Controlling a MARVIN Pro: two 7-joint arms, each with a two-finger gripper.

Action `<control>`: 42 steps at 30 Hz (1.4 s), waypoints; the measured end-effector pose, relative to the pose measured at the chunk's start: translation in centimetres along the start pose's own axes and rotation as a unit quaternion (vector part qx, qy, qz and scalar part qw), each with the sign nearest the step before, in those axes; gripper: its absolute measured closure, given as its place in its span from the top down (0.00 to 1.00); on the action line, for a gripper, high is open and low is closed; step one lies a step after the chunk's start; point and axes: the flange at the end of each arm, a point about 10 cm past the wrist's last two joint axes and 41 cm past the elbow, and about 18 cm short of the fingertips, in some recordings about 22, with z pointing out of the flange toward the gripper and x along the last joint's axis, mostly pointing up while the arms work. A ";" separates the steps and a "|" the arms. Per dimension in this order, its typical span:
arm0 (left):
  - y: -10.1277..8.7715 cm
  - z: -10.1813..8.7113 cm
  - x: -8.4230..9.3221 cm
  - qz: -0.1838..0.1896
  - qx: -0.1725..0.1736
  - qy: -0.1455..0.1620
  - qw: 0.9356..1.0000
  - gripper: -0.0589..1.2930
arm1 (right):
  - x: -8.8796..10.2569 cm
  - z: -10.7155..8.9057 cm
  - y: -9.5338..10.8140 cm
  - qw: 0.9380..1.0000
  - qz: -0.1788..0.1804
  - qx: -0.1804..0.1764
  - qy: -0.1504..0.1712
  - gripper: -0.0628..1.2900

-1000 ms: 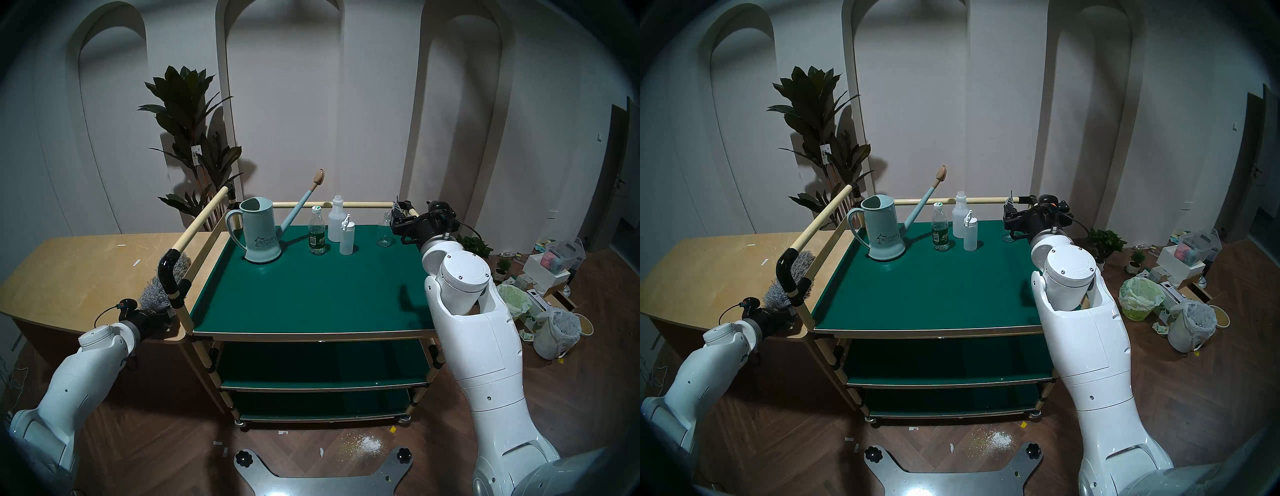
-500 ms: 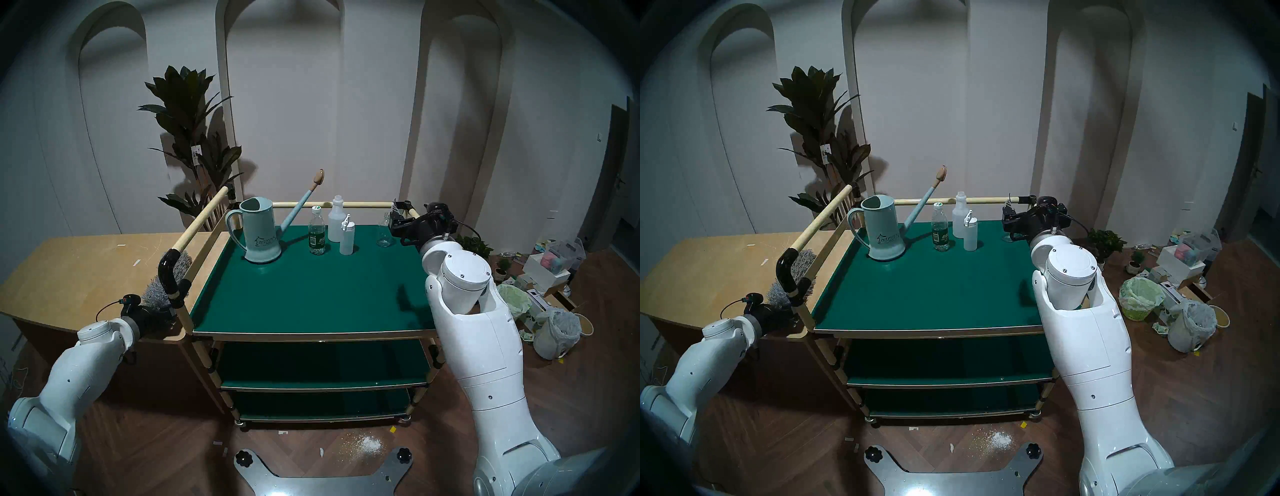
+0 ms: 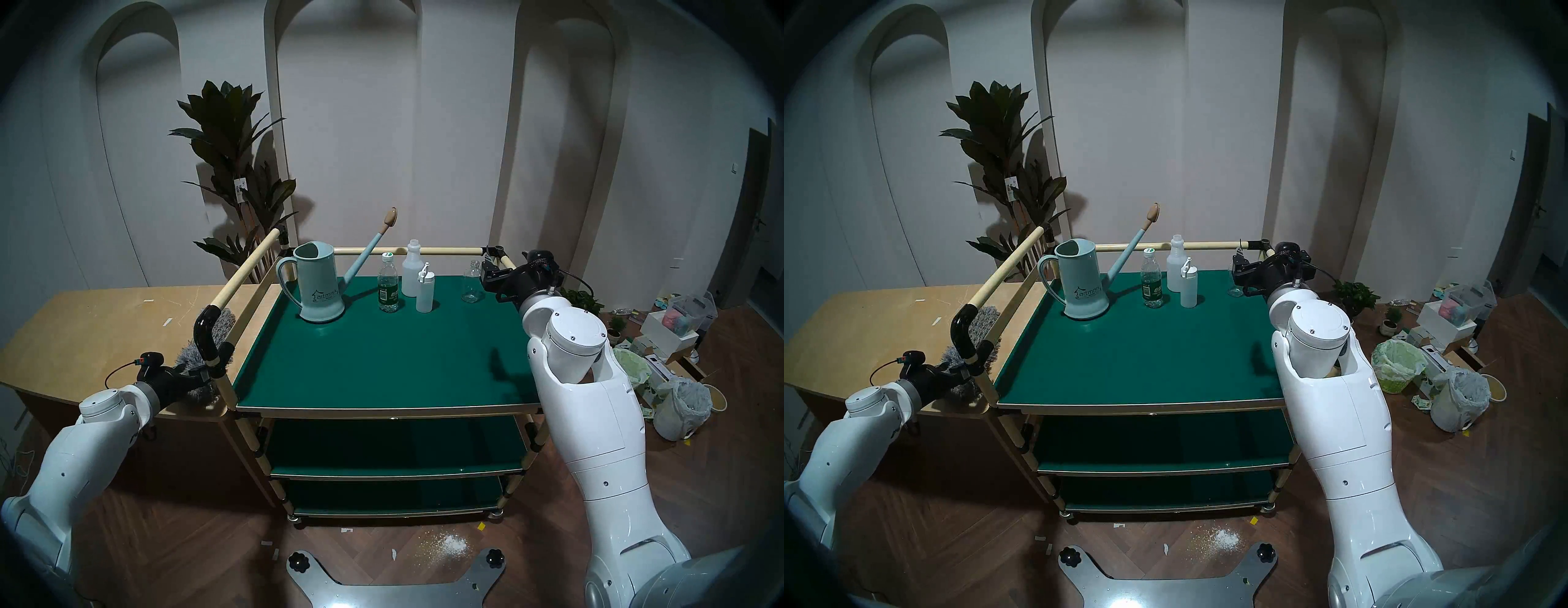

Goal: Dust the shelf with the duster

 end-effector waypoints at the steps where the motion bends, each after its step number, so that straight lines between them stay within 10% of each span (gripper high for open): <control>1: 0.0 -0.2 0.0 0.001 0.002 0.001 1.000 0.97 | 0.0 0.0 0.0 1.000 0.000 0.001 0.000 0.97; 22: 1.3 -5.2 6.1 0.030 0.003 0.113 0.993 0.97 | -0.5 0.2 0.1 1.000 0.010 0.019 -0.005 0.97; 42: 3.1 -10.8 12.8 0.060 0.047 0.243 0.967 0.97 | -0.9 0.6 -0.1 0.999 0.023 0.032 -0.007 0.97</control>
